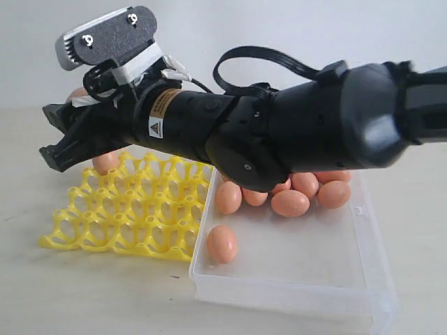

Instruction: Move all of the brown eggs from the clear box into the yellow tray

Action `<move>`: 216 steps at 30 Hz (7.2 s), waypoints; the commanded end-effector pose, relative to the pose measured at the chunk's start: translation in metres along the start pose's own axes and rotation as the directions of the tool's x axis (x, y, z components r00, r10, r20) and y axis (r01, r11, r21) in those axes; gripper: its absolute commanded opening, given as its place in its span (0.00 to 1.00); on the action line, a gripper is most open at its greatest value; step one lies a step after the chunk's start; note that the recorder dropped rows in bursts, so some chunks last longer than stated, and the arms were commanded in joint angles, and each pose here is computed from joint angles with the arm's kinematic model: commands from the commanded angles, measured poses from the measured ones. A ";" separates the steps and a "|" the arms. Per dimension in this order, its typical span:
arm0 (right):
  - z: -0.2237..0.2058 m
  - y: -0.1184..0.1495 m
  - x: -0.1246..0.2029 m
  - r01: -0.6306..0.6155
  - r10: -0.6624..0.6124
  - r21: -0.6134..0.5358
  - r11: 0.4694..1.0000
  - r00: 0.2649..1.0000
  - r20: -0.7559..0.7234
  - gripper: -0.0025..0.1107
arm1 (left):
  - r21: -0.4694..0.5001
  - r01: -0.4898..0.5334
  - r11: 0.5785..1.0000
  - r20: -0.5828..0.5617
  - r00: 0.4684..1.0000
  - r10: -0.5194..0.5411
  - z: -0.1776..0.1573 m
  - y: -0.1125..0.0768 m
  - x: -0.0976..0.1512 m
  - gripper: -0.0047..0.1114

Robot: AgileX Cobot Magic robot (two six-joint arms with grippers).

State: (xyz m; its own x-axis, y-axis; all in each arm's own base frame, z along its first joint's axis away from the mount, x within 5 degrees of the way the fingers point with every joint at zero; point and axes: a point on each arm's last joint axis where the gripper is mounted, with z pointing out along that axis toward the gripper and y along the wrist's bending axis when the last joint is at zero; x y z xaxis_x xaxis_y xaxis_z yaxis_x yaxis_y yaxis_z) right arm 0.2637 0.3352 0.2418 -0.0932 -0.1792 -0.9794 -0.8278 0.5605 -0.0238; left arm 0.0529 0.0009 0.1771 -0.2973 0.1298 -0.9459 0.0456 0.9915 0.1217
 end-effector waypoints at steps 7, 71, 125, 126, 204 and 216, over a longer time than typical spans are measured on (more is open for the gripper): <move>0.077 -0.045 0.060 0.025 -0.015 0.076 0.997 0.990 -0.140 0.02 | 0.004 0.004 1.000 0.016 1.000 -0.004 -0.001 0.000 -0.002 0.04; 0.120 -0.078 0.107 -0.030 0.060 0.145 0.989 0.976 -0.209 0.44 | 0.004 0.004 1.000 0.016 1.000 -0.004 -0.001 0.000 -0.002 0.04; -0.084 -0.120 0.037 -0.051 0.324 0.358 0.932 0.555 -0.766 0.24 | 0.004 0.004 1.000 0.016 1.000 -0.004 -0.001 0.000 -0.002 0.04; -0.086 -0.122 0.041 -0.047 0.319 0.346 0.937 0.518 -0.794 0.28 | 0.004 0.004 1.000 0.016 1.000 -0.004 -0.001 0.000 -0.002 0.04; -0.037 -0.118 0.120 -0.039 0.110 0.104 0.994 0.494 -0.862 0.02 | 0.004 0.004 1.000 0.016 1.000 -0.004 -0.001 0.000 -0.002 0.04; -0.053 -0.100 0.067 -0.001 0.098 0.131 0.991 0.674 -0.732 0.02 | 0.004 0.004 1.000 0.016 1.000 -0.004 -0.001 0.000 -0.002 0.04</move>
State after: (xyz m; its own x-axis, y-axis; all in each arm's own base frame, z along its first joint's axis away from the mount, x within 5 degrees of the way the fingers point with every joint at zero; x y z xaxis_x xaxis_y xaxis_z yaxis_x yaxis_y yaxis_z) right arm 0.3158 0.2277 0.1693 -0.5678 -0.7042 -0.4263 -0.7684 0.6391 -0.0325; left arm 0.0529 0.0009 0.1771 -0.2973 0.1298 -0.9459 0.0456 0.9915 0.1217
